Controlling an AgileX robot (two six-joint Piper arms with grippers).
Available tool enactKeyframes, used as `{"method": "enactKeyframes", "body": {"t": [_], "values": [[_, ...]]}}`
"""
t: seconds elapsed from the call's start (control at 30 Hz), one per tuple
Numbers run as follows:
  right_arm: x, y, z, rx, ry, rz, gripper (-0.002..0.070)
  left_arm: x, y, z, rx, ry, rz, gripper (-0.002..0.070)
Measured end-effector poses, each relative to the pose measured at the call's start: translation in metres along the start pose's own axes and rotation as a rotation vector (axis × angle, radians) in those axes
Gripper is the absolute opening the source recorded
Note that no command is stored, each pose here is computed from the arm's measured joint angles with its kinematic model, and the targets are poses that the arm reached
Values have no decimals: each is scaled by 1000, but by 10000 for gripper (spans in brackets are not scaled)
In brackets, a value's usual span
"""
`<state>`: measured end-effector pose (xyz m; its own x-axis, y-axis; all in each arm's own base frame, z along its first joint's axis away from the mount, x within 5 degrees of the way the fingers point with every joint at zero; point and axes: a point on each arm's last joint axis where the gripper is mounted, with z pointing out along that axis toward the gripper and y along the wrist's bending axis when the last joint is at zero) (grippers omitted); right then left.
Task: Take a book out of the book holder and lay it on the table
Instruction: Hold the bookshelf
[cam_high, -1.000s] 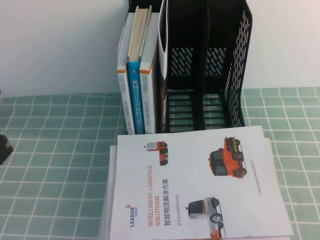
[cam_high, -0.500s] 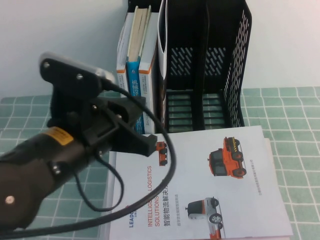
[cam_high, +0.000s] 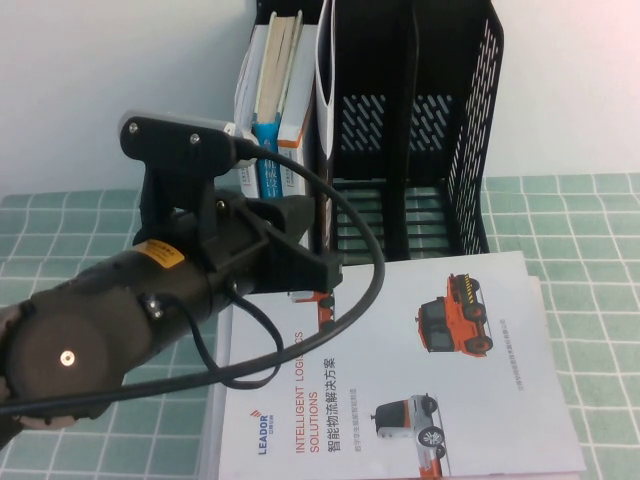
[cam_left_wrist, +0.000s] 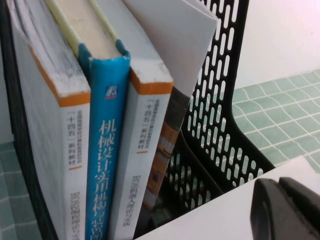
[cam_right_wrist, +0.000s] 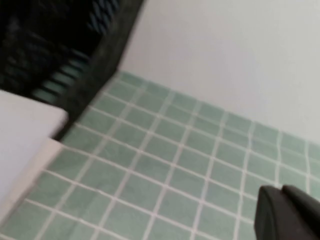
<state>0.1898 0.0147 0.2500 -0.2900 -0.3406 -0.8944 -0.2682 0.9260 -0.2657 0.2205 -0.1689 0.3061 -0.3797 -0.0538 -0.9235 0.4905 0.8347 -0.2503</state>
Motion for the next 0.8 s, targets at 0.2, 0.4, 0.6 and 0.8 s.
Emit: {"method": "enactKeyframes", "body": {"t": [0.2,0.4,0.6,0.8], "values": [[14,0,-1,37,100,102,-2,1,0,0,2,11,-15,-3],[11,33,4,-234,89,66,-2,8,-4,0,36,91,-37,-3],[-8,59,0,-445,47,-20,-2,13,-6,-1,58,148,-102,-3],[-17,13,10,74,86,-93,-2,13,-7,-1,60,159,-137,-3]]}}
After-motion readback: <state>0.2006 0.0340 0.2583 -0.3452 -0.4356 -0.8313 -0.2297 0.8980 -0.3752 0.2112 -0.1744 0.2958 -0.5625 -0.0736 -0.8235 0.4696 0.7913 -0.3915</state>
